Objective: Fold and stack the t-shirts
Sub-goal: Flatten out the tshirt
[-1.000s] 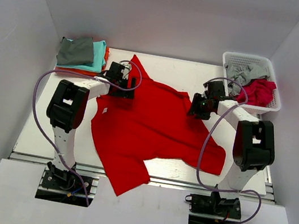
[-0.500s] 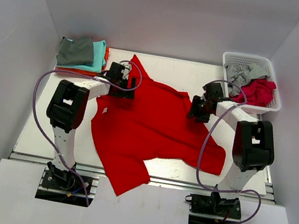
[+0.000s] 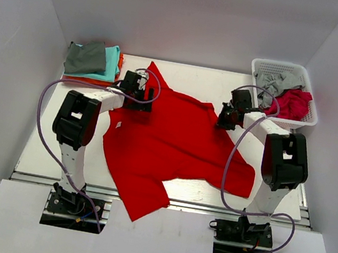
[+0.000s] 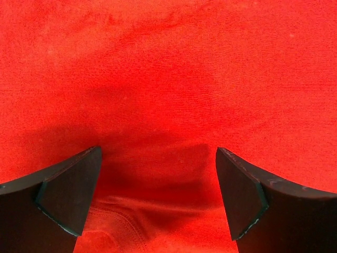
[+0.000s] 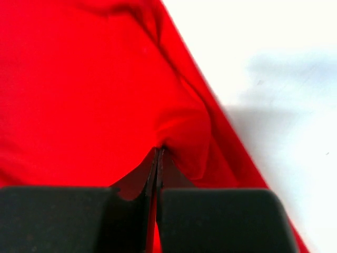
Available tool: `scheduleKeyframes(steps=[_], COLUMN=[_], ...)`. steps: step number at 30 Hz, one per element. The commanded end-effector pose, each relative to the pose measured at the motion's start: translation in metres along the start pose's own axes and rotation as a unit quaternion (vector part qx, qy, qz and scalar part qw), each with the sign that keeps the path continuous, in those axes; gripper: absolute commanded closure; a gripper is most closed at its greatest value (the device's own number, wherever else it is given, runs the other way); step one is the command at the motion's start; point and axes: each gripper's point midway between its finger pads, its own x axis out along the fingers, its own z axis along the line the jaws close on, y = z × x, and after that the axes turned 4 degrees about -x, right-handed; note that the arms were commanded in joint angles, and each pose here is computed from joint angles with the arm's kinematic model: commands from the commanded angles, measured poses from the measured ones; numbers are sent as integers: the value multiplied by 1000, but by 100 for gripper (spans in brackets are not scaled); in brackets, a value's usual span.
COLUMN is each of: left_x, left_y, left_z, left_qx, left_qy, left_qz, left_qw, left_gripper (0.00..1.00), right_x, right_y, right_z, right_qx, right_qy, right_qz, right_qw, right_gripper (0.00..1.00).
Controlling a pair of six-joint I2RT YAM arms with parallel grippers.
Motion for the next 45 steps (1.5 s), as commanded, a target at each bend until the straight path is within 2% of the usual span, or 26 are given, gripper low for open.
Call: scheduleKeyframes(steps=[1,8,10,16,18,21,22,23,25,26,27,29,30,31,32,33,35,36,38,41,45], left_x=[-10,-10,-9,0,3,8,10,12,17,15,18,16,16,16,15,16,14,14,8,-4,-21], left_y=[5,-1,-4,-2,-6,-14,-16,-23,-19,-32,-26,-36,-36,-36,-41,-44,-56,-56,-68,-79,-78], left_z=[8,14,14,18,18,18,18,18,22,21,22,23,23,23,22,21,13,11,5,-2,-11], left_qx=[-3,-2,3,12,18,24,24,24,23,24,23,18,18,18,18,18,18,19,19,16,10], left_qy=[-12,-23,-22,-31,-30,-33,-33,-37,-48,-50,-53,-62,-62,-62,-60,-59,-43,-37,-27,-18,-7], left_qz=[7,-1,-2,7,3,-3,-4,-12,2,-13,0,-12,-12,-12,-18,-24,-37,-35,-49,-64,-70], left_qw=[1000,1000,1000,999,999,999,999,999,999,998,998,998,998,998,998,998,998,999,998,998,997], left_gripper=[0,0,0,0,0,0,0,0,0,0,0,0,0,0,0,0,0,0,0,0,0], right_x=[-10,-25,-17,-17,-18,-7,-16,-3,-2,-5,5,0,-3,3,3,-4,-8,-4,-18,-21,-19], right_y=[-47,-106,-110,-175,-211,-231,-243,-246,-259,-259,-256,-256,-260,-254,-254,-261,-260,-259,-255,-233,-194], right_z=[4,-27,-39,-51,-51,-65,-70,-76,-81,-93,-102,-111,-109,-108,-106,-87,-74,-58,-38,8,33], right_qx=[2,-25,-41,-85,-83,-93,-94,-94,-90,-85,-85,-90,-89,-98,-123,-140,-160,-172,-185,-222,-203], right_qy=[15,122,150,203,218,257,279,290,311,346,363,394,394,384,381,343,316,271,232,117,52], right_qz=[-78,-165,-163,-218,-243,-244,-258,-255,-268,-263,-250,-245,-253,-244,-237,-250,-259,-258,-257,-237,-194], right_qw=[997,978,974,951,941,930,920,918,908,896,894,881,879,885,885,895,899,911,920,938,958], right_gripper=[100,100,100,100,100,100,100,100,100,100,100,100,93,49,26,11,10,10,10,10,10])
